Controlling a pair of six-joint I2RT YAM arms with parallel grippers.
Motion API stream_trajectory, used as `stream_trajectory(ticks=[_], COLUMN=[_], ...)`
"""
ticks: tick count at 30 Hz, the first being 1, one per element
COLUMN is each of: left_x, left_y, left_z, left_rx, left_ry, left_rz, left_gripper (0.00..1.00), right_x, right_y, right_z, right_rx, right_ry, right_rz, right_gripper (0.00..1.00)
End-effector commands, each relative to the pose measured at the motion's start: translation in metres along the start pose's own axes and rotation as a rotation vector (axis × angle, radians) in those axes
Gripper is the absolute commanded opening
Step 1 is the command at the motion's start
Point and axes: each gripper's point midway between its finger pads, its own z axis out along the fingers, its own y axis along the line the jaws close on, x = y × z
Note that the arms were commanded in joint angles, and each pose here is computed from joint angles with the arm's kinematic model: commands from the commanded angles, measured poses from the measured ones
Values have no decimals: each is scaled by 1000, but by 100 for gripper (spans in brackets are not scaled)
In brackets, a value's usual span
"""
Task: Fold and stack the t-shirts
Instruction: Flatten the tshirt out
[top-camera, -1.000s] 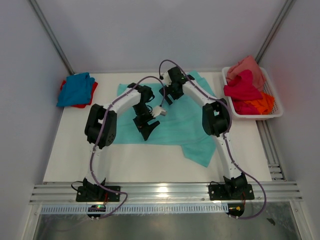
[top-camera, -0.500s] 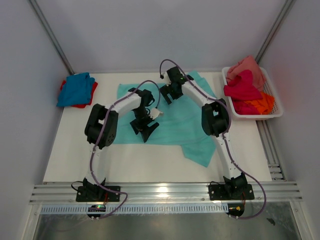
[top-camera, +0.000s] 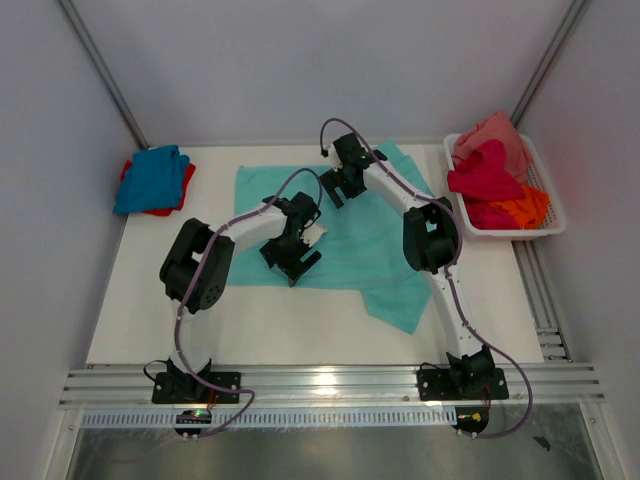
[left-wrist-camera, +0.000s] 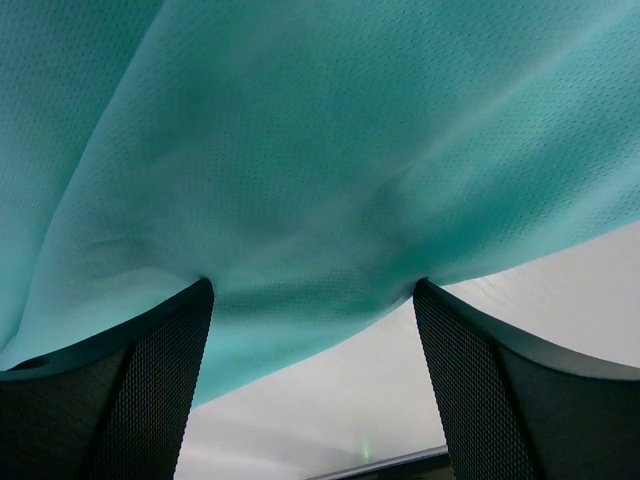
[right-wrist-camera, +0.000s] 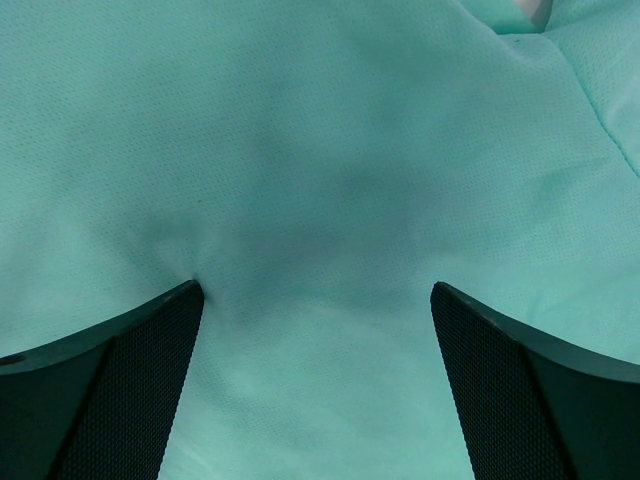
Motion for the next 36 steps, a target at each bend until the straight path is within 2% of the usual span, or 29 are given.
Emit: stream_trajectory(ticks=[1,6,13,17,23,31,36], left_x=[-7,16,26,26,39,57,48], left_y=[-4,-41,-55,-59,-55,-58,-54], left_z=[4,-3,-10,-6,-1,-3,-15], left_rx=[-2,167,247,235,156,169,144], left_ry=[-57,-25,-5,-8,6,24,-14], left_rz=[-46,27,52,9,45,63,62], left_gripper=[84,84,83,83,83,83,83], right_x=[-12,-12,-20,-22,-9,-1,-3], right_y=[-8,-14,-20,-20,-21,-37,-33], right_z=[-3,-2,-5,-8,-5,-4,-7], right_rx=[51,83,116,113,99,116,95], right_ry=[-31,-27,-50,-54,-13,6,0], right_rz=[11,9,16,21,24,38,53], right_gripper=[99,99,99,99,99,99,99])
